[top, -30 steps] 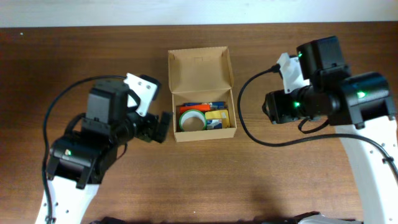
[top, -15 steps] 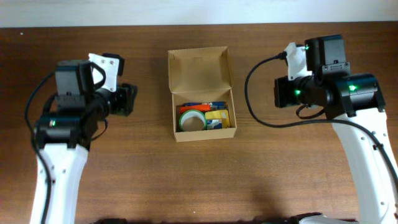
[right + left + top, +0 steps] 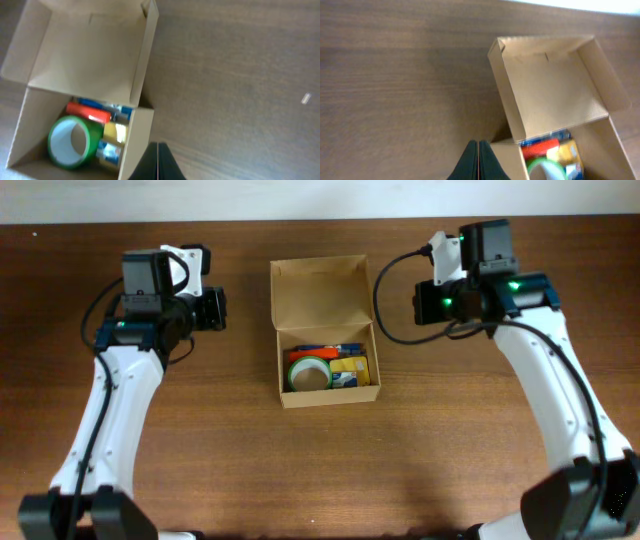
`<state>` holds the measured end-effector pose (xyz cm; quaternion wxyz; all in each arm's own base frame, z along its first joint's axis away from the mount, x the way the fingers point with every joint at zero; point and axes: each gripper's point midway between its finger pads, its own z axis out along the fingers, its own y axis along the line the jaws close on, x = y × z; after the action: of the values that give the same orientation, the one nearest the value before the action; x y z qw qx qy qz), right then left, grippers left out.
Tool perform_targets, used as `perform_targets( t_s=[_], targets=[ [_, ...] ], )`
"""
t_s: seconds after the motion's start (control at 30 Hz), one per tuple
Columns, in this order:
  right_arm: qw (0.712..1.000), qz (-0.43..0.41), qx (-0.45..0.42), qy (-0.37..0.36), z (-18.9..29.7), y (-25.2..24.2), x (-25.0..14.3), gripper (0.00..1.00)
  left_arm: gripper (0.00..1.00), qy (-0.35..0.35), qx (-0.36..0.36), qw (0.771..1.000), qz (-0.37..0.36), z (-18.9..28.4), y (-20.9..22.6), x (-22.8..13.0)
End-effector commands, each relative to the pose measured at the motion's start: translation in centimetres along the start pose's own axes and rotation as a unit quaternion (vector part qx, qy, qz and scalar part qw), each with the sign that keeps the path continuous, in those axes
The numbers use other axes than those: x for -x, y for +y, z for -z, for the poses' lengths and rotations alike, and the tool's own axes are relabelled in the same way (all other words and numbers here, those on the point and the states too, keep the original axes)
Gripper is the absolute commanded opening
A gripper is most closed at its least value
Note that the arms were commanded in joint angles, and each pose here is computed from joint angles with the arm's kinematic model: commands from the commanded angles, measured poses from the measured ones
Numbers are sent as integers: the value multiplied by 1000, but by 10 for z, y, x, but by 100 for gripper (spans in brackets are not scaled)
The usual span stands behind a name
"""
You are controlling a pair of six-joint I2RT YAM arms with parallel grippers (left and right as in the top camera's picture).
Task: Pack container
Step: 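Raise both grippers to the far side of the box near the lid, then push the box lid forward with both grippers to close it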
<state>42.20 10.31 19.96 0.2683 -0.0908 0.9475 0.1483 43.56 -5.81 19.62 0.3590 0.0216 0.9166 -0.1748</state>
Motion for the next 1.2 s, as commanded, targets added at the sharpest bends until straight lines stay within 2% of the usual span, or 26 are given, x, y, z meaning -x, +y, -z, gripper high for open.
perform_targets(
  t_s=[0.0,0.47,0.67,0.9,1.17],
  targets=[
    [1000,-13,19,3,-16,0,1,4,2,3,-18,999,43,-15,1,1],
    [997,-52,36,-42,-79,-13,31,4,2,20,-66,993,94,-87,8,29],
    [994,-85,54,-35,-108,-20,39,3,2,32,-96,988,119,-117,8,38],
    [987,-129,95,-24,-139,-30,48,4,2,61,-112,979,159,-150,14,29],
    [977,-148,153,4,-167,-20,35,4,2,92,-132,972,172,-162,7,10]
  ],
)
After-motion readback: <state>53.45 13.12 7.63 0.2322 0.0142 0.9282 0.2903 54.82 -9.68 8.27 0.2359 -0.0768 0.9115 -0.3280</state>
